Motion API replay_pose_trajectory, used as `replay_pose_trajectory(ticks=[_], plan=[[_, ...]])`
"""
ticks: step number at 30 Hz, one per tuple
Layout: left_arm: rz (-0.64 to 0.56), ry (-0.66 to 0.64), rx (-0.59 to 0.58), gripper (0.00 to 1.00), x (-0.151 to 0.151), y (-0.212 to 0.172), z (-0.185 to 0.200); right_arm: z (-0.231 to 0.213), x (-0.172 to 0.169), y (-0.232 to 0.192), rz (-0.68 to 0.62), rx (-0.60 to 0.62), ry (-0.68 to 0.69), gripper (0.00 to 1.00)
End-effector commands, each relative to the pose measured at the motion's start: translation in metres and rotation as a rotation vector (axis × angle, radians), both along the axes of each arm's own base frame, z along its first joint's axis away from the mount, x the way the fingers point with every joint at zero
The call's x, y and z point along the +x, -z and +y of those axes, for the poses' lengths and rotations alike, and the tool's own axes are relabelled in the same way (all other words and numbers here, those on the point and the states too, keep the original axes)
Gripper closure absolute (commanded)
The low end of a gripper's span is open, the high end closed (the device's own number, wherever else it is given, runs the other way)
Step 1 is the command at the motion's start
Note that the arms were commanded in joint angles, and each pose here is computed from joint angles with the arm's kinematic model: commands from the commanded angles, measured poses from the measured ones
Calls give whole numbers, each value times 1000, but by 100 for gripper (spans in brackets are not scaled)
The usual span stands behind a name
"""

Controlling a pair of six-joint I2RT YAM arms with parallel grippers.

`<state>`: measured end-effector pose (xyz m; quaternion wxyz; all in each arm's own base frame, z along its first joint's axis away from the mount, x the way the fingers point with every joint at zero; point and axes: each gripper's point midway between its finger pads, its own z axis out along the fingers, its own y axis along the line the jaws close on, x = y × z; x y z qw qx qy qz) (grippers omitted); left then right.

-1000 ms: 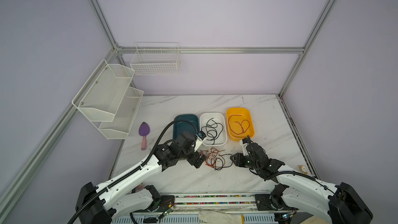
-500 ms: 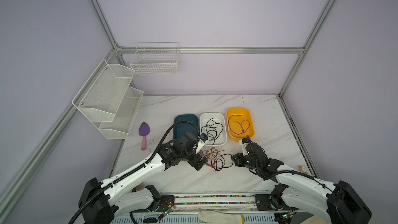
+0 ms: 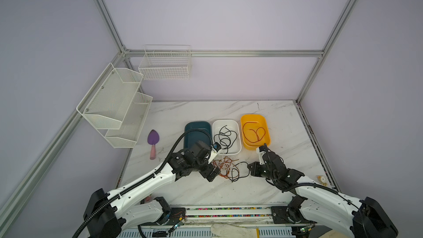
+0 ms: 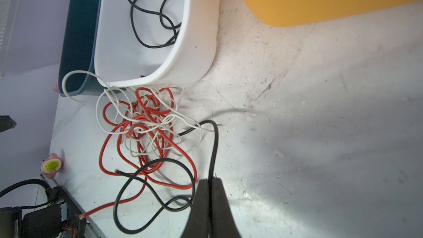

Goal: Untangle the cables
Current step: 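Lift the black wire with the right gripper out of the bundle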

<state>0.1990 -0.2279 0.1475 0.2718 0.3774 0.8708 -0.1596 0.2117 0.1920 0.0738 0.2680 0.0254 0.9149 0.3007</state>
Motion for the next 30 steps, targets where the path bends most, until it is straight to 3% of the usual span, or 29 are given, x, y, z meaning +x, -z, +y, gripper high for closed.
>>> replay_pose_trajectory(ticks=[1,12,30], plan=[[-28,19,-20,0,3,-11,-6,-5,6,-12,-19,-24,37,100],[-31,24,-15,0,2,-11,-7,-28,15,-61,-132,-31,157,100],[-31,27,-8,0,0,-10,-7,-45,19,-132,-284,7,220,100]])
